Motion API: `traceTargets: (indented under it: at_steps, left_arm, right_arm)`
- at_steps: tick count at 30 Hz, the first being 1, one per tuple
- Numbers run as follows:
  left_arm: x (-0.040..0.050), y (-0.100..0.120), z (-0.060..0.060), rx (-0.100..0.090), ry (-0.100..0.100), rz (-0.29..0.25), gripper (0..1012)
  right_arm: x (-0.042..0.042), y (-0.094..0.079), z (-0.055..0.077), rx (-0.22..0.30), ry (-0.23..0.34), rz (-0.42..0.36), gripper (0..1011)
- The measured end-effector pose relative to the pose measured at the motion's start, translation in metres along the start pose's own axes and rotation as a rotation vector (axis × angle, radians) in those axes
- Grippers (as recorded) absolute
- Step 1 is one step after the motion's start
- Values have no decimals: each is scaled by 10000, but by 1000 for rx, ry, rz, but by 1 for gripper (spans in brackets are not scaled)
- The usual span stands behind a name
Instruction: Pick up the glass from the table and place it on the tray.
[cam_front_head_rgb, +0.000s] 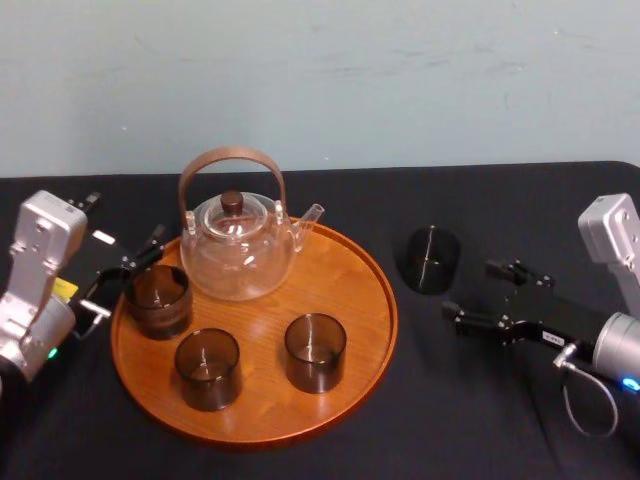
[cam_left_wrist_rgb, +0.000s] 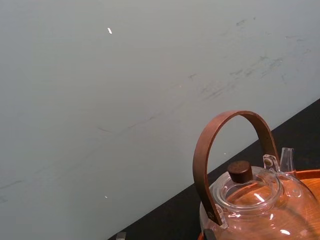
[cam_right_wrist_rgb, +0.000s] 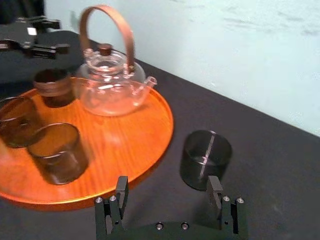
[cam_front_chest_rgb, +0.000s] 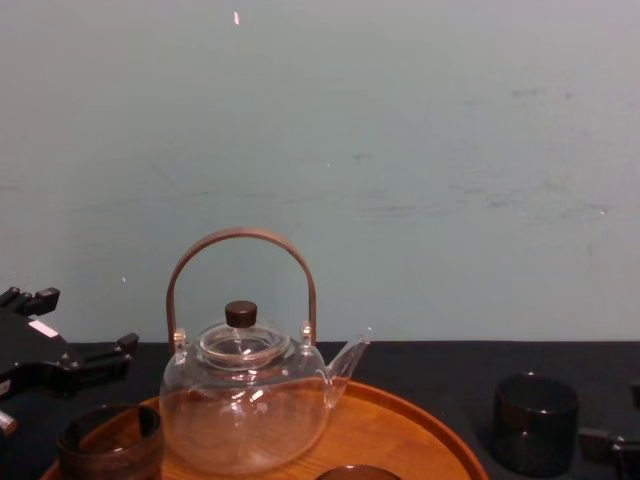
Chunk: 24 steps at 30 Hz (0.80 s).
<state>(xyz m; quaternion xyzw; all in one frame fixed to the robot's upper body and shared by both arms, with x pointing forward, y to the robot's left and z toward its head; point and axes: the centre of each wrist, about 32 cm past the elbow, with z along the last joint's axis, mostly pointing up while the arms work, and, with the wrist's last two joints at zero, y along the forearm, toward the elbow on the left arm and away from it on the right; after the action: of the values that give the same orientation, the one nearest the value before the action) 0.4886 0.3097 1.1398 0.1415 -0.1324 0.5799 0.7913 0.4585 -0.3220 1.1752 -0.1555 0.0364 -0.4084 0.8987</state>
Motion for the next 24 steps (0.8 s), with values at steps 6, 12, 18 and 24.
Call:
traceTargets:
  at_steps: [6, 12, 18, 24]
  left_arm:
    - [0, 0, 0, 0, 0, 0, 1002]
    - [0, 0, 0, 0, 0, 0, 1001]
    - [0, 0, 0, 0, 0, 0, 1001]
    - [0, 0, 0, 0, 0, 0, 1001]
  right_arm:
    - [46, 67, -21, -33, 43, -41, 1002]
    - [78, 121, -24, -47, 69, -58, 1002]
    - [121, 187, -13, -60, 98, -74, 1002]
    - [165, 277, 12, -75, 110, -80, 1002]
